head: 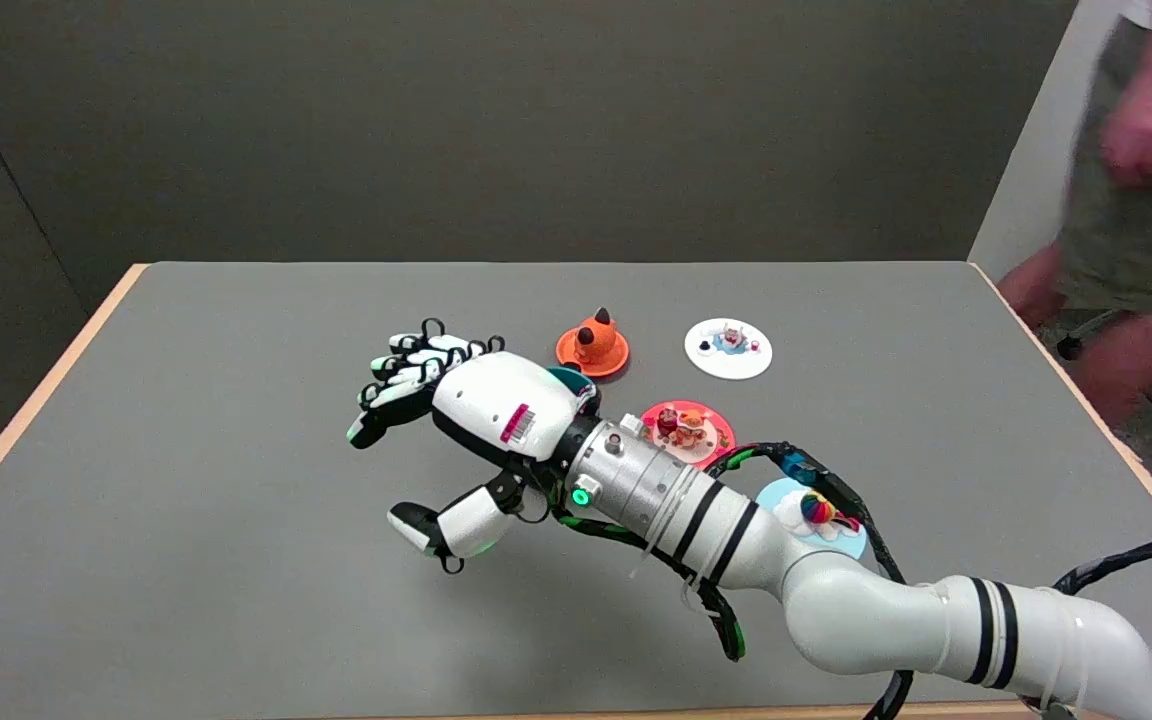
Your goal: Pick up the white cup lid.
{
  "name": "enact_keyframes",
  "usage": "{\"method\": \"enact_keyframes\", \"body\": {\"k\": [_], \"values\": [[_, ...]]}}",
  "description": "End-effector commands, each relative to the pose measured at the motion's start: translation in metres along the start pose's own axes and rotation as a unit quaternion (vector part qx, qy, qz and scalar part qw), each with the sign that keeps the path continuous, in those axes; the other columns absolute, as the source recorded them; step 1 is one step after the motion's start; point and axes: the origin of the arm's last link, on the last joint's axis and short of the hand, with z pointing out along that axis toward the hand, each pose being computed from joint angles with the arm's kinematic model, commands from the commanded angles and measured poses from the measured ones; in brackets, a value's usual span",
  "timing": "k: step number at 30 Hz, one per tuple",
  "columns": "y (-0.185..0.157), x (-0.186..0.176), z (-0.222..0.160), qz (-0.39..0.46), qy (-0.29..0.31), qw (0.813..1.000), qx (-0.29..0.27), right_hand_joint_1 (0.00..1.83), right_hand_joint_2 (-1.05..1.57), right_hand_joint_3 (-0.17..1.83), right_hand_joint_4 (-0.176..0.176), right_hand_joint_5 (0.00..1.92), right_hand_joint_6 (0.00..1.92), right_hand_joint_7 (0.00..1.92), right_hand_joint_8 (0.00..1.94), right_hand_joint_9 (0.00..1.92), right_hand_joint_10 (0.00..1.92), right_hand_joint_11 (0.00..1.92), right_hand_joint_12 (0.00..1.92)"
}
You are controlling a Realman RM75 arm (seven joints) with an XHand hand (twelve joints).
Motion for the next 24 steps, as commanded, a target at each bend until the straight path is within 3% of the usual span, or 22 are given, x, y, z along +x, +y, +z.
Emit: {"method": "enact_keyframes", "body": {"k": [1,15,24], "values": [[0.001,0.001,0.004,-0.009,-0.003,1.0,0.008,0.87,0.46,1.04,0.008,0.79,0.33,0.56,0.18,0.32,0.15,0.14,0.17],[0.012,0.006,0.007,-0.031,0.008,0.999,-0.009,0.82,0.5,1.04,-0.006,0.78,0.36,0.59,0.19,0.34,0.16,0.15,0.18],[0.056,0.054,0.014,-0.06,0.065,0.994,-0.066,0.83,0.45,1.04,0.049,0.8,0.33,0.64,0.18,0.45,0.16,0.24,0.21]]}}
